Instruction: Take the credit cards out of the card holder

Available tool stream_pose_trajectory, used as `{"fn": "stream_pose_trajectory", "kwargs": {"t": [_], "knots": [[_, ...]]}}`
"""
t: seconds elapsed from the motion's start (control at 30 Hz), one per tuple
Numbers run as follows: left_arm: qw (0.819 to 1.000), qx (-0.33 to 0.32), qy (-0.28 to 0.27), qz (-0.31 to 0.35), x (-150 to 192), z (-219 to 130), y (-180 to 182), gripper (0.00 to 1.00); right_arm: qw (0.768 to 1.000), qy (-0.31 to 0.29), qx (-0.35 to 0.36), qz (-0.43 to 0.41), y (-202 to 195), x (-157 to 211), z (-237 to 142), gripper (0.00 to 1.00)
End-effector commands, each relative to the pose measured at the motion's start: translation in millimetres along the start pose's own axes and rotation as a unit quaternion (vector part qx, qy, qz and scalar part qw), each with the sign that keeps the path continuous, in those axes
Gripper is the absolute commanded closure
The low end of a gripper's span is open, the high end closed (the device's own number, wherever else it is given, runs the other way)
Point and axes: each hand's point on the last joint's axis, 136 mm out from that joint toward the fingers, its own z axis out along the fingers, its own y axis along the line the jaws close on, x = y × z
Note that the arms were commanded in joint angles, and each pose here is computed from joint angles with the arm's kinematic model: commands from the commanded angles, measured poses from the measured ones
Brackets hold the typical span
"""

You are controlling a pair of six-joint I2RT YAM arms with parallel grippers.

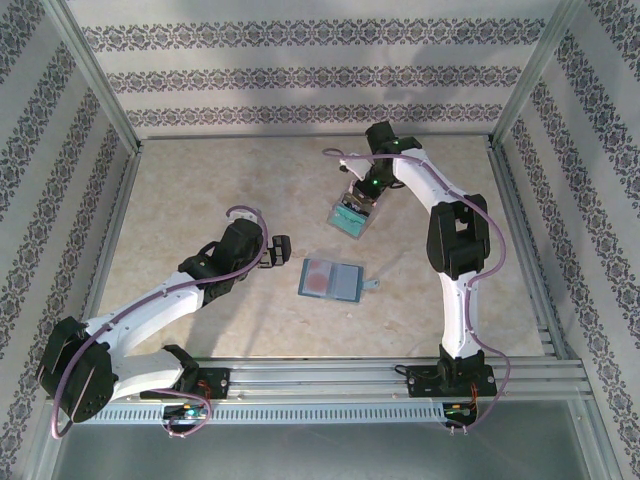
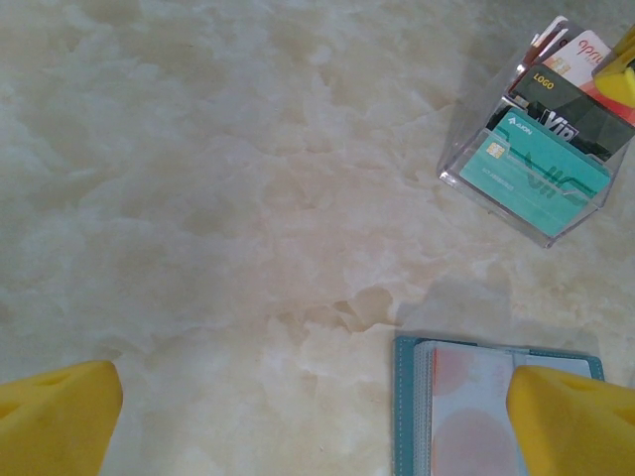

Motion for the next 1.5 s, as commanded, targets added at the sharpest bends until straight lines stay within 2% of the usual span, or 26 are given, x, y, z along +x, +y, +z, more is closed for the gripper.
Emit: {"fn": "stream_pose_trajectory", "kwargs": {"t": [0.0,0.2,0.5,0.6,0.8,0.93,1.07,1.13,1.2,1.27,1.47], "knots": [[1.0,0.009,-0.016,-0.001,-11,0,-3,0.01,1.0,-0.014,0.021,-0.002,1,-15,-26,0.8],[1.0,0.011,-0.017,0.0,-12,0,-4,0.01,0.999,-0.027,0.04,0.0,-1,-24,-42,0.77],[1.0,0.013,-0.021,0.0,-13,-1,-5,0.01,0.991,-0.087,0.075,0.075,-2,-43,-87,0.64],[1.0,0.014,-0.023,-0.001,-14,-1,-5,0.01,0.985,-0.111,0.084,0.105,4,-46,-100,0.58],[0.999,0.004,-0.031,-0.015,-14,1,1,0.01,0.973,-0.124,0.098,0.166,35,-37,-105,0.55],[0.999,-0.013,-0.039,-0.027,-14,0,10,0.01,0.963,-0.127,0.118,0.204,67,-22,-98,0.48],[0.997,-0.035,-0.054,-0.045,-14,-5,24,0.01,0.961,-0.121,0.096,0.23,111,-8,-85,0.45],[0.996,-0.041,-0.065,-0.052,-15,-9,30,0.01,0.963,-0.101,0.085,0.235,132,0,-75,0.47],[0.994,-0.046,-0.076,-0.06,-15,-13,35,0.01,0.966,-0.08,0.104,0.222,152,11,-61,0.45],[0.994,-0.049,-0.081,-0.062,-14,-16,39,0.01,0.968,-0.063,0.113,0.214,170,19,-48,0.34],[0.991,-0.063,-0.091,-0.072,-9,-22,53,0.01,0.97,-0.011,0.124,0.208,210,31,-8,0.31]]}}
